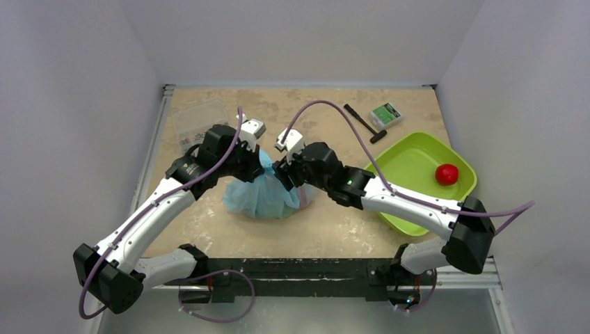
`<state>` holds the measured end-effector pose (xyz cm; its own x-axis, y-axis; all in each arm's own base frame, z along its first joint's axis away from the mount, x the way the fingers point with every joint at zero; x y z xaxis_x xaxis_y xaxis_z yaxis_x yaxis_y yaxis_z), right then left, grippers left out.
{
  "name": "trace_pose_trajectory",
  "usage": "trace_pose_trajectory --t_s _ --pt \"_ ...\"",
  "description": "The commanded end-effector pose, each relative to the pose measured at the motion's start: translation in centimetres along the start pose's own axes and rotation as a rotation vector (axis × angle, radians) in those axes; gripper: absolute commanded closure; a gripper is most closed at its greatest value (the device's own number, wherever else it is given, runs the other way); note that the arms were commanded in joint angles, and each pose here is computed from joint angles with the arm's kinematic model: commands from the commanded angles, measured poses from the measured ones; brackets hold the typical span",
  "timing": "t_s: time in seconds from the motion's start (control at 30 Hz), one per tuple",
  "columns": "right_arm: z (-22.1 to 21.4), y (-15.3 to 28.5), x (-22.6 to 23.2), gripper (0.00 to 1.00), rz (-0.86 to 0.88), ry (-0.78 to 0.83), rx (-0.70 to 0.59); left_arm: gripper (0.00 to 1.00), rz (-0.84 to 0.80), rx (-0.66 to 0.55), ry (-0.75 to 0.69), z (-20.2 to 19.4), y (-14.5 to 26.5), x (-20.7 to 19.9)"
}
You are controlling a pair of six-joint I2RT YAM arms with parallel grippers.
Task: Take the fake fruits out of the plastic bag
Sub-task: Untie the plastic bag at the center of the board.
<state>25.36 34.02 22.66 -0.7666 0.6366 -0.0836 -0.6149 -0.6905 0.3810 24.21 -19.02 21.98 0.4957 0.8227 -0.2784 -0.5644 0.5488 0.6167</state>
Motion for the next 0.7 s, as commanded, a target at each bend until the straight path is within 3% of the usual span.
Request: trace_pose_trajectory --t_s 0.0,0.5,0.67 --pt "1.5 -0.1 0.0 0.43 -0.058 0.082 -0.015 1.00 -0.003 -0.031 -0.017 1.0 0.0 0.0" --pt "-2.3 0.2 0.2 0.48 -0.101 0.094 0.024 1.00 0.010 -0.025 -0.014 0.9 -0.1 0.3" --pt "-3.2 0.6 0.4 0.63 -0.095 0.059 0.028 1.00 0.031 -0.042 -0.015 1.2 0.2 0.6"
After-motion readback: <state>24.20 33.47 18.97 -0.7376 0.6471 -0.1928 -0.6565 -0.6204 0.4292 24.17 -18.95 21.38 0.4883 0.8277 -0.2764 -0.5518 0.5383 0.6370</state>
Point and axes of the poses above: each gripper's point midway between its finger pads, its own y axis back along the fingers, its own x axis along the line the jaws close on, z = x × y, the point moved 1 cm from there along y, back along the fingers, and after that the axes turned 3 degrees about y, right-handed, at the moved point
